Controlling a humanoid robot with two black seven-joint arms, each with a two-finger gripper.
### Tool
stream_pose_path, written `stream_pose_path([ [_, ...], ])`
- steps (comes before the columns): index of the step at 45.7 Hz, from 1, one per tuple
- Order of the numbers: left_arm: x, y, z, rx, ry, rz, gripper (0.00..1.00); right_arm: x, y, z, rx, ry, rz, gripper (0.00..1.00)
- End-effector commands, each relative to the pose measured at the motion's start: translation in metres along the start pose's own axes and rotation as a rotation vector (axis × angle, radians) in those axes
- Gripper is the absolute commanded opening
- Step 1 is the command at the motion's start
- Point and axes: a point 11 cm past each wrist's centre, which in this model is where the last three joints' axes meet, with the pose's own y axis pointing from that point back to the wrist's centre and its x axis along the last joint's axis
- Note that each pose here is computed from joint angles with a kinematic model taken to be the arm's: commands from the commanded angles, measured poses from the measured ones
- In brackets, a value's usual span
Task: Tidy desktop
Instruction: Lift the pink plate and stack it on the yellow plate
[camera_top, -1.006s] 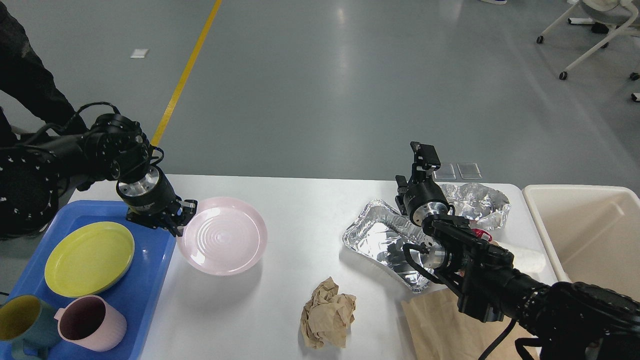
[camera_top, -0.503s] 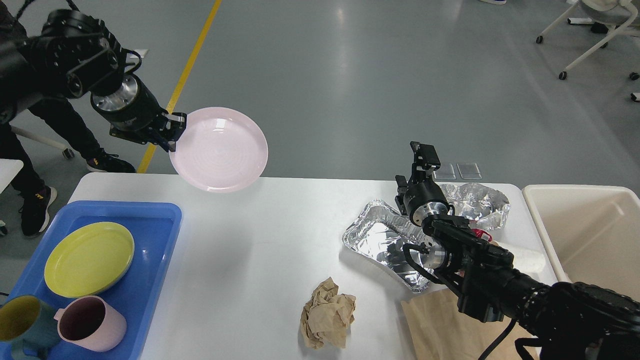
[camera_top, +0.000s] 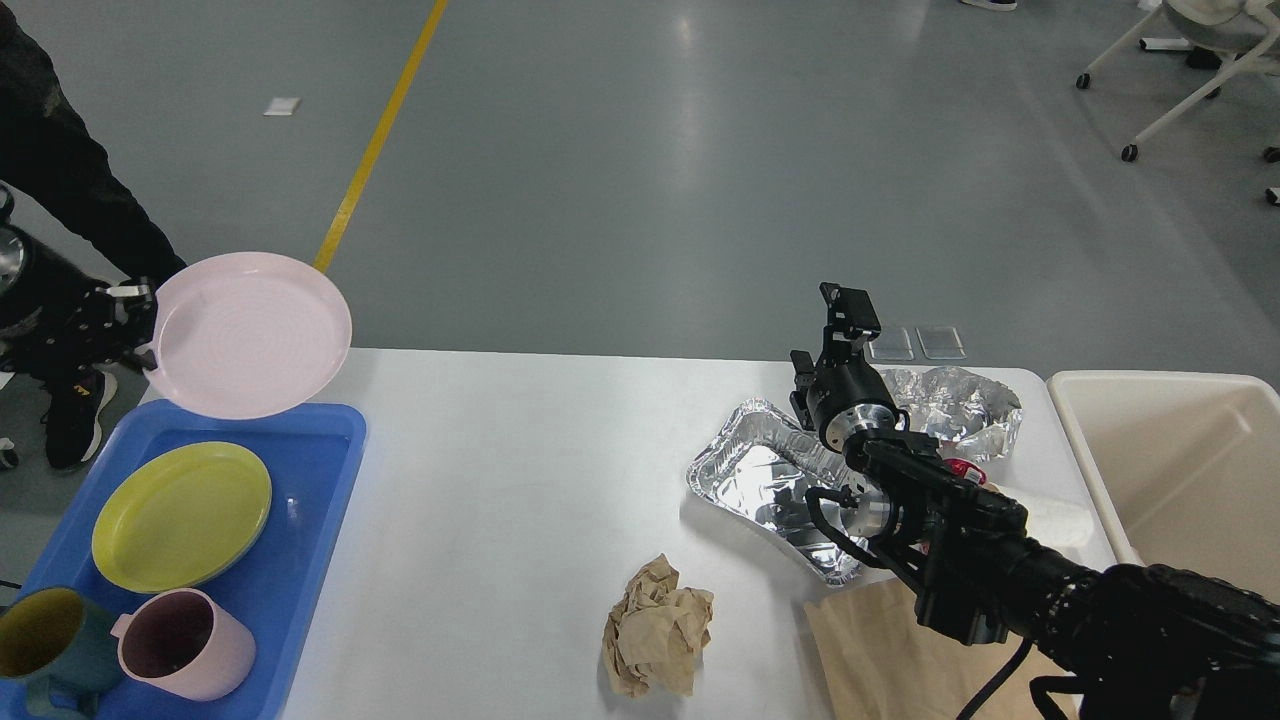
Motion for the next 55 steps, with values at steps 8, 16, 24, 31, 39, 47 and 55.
stream_pose_path([
  [8, -0.018, -0.043, -0.067, 0.125, 0.069, 0.009, 0.0, 0.0, 0.0, 0.0, 0.0, 0.0, 0.0, 1.0],
  [16, -0.024, -0.054, -0.078, 0.159, 0.067, 0.007, 0.0, 0.0, 0.0, 0.0, 0.0, 0.0, 0.0, 1.0],
  [24, -0.036, -0.065, -0.099, 0.188, 0.095, 0.001, 0.0, 0.0, 0.0, 0.0, 0.0, 0.0, 0.0, 1.0],
  [31, -0.041, -0.07, -0.103, 0.202, 0.093, -0.011, 0.0, 0.0, 0.0, 0.0, 0.0, 0.0, 0.0, 1.0],
  [39, -0.045, -0.076, -0.099, 0.201, 0.083, -0.024, 0.04, 0.0, 0.0, 0.0, 0.0, 0.0, 0.0, 1.0],
  [47, -0.045, -0.076, -0.098, 0.199, 0.083, -0.025, 0.13, 0.0, 0.0, 0.0, 0.0, 0.0, 0.0, 1.0],
  [55, -0.052, -0.083, -0.1, 0.213, 0.074, -0.044, 0.2, 0.0, 0.0, 0.0, 0.0, 0.0, 0.0, 1.0],
])
